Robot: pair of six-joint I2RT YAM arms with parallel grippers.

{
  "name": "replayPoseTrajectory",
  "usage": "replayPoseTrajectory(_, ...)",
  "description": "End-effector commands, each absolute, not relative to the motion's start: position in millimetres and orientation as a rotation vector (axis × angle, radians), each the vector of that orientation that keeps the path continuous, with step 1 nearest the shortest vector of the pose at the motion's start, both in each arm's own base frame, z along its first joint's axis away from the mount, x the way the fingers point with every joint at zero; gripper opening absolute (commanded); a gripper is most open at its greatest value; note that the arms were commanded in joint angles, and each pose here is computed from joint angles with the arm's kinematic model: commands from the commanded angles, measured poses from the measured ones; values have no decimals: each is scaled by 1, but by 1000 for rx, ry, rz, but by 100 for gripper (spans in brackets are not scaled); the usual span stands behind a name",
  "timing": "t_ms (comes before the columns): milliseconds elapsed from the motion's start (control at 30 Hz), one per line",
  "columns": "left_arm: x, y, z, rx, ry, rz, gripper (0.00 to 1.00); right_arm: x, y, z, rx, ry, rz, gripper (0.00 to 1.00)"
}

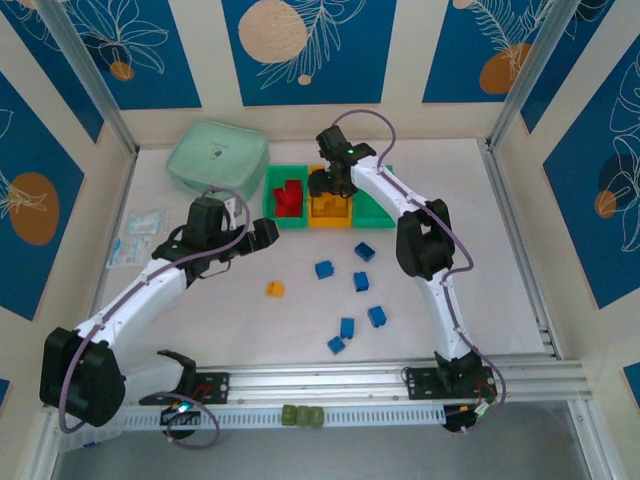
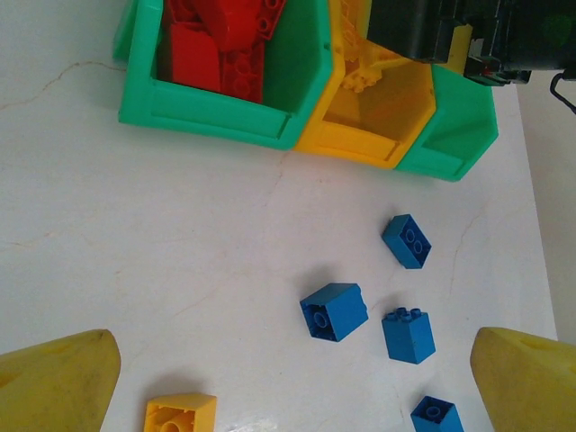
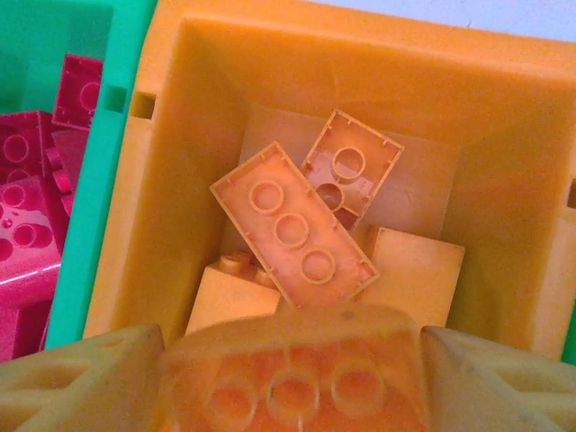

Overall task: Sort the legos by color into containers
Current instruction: Place the lego in the container, then pick up the lego from the center of the table.

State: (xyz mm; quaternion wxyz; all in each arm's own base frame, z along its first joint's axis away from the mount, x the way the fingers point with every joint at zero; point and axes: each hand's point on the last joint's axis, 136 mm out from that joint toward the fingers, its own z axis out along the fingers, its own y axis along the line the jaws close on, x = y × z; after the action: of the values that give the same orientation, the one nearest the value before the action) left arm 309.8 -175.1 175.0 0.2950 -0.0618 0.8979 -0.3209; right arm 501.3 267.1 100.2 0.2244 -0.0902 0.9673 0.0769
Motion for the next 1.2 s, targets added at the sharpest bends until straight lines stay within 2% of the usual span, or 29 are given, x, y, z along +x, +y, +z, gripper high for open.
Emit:
replayPoseTrajectory(0, 315, -179, 190, -116, 2353, -871, 99, 488, 267, 130, -277, 2637, 228, 77)
replayPoseTrajectory(200, 311, -178, 193, -105, 2357, -869, 99, 467, 270, 142, -307, 2624, 245, 80)
replayPoseTrajectory(633, 281, -155, 184, -124, 2397, -775, 99, 368, 314, 147, -486, 2635, 360, 82)
replayPoseTrajectory(900, 252, -129, 171, -178, 2408, -673, 99, 308, 351, 126, -531, 2704, 442, 84)
replayPoseTrajectory(1167, 229, -109, 157, -246, 2434, -600, 99, 268, 379, 93, -587, 2775, 447, 86)
